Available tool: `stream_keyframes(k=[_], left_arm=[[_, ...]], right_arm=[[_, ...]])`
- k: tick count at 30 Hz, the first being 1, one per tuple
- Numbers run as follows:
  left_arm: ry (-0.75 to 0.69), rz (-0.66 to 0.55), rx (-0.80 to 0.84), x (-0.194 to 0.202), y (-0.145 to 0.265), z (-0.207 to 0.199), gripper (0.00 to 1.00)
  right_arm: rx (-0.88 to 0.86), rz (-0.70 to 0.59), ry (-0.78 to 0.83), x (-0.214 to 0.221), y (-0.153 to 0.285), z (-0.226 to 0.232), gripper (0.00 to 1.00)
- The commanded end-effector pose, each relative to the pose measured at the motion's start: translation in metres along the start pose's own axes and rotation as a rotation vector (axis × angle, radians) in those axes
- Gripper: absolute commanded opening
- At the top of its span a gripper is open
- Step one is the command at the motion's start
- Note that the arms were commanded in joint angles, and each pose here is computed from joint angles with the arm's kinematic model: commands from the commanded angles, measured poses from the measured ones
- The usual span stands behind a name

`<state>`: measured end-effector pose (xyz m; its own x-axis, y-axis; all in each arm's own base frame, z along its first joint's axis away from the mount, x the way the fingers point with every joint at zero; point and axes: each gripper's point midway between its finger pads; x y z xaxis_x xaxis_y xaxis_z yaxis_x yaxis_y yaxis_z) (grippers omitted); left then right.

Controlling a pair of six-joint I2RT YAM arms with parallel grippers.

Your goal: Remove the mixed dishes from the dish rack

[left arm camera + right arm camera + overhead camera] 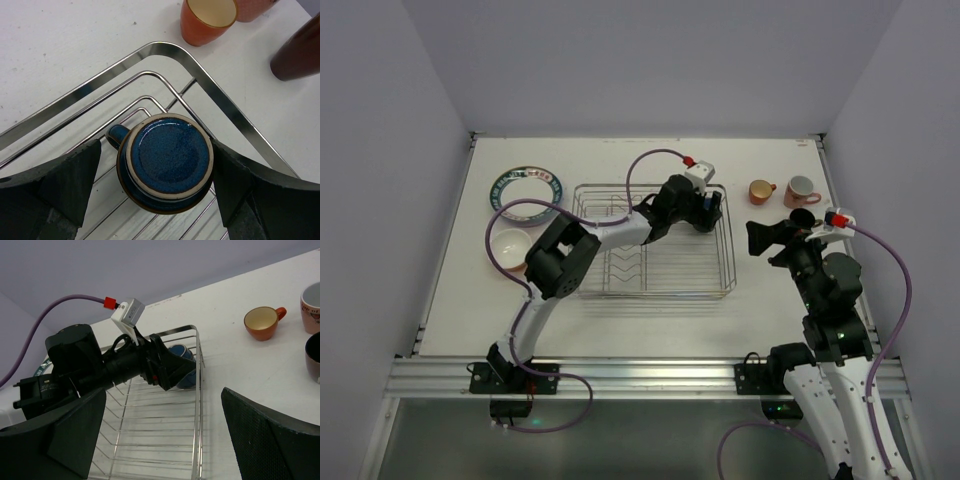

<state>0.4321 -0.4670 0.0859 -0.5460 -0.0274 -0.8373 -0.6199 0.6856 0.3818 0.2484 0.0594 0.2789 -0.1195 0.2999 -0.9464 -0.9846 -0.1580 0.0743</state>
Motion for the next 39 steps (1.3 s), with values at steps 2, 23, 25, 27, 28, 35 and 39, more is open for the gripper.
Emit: stream_keyframes(k=[2, 23, 25, 27, 28, 35, 39], left_arm=[[-0.061, -0.070, -0.038, -0.014, -0.006, -0.002, 0.91], [-0.105, -0.089, -0.119, -0.008, -0.005, 0.000, 0.92], [-0.104, -0.089, -0.122, -0.007, -0.006, 0.000, 0.92], [-0.104, -0.089, -0.127, -0.007, -0.005, 0.001, 0.92], [-0.104, -0.090, -0.125, -0.007, -0.005, 0.000, 0.91], [-0.107, -0.105, -0.126, -0.014, -0.002, -0.002, 0.54], [-0.097, -0.133, -0.112, -0.028, 0.009, -0.009, 0.27]], right_arm=[[-0.034, -0.038, 0.006, -0.008, -0.002, 0.006, 0.99], [-0.040, -0.041, 0.006, -0.008, -0.001, 0.007, 0.99], [-0.040, -0.042, 0.006, -0.009, -0.001, 0.007, 0.99], [-0.041, -0.045, 0.006, -0.010, -0.001, 0.008, 0.99], [-0.041, -0.045, 0.004, -0.010, -0.001, 0.008, 0.99], [-0.043, -0.045, 0.006, -0.010, -0.001, 0.008, 0.99], [-0.043, -0.045, 0.004, -0.010, -0.001, 0.008, 0.99]])
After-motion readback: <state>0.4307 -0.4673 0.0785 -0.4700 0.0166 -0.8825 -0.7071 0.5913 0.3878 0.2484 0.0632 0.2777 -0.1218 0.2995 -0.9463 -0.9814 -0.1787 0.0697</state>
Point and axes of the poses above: each gripper's point midway between its finger pads, its own y axis back along the fingers, its own z axis along the line the jaws close on, x = y × z, and after that the axes turned 9 degrees about y, right-handed
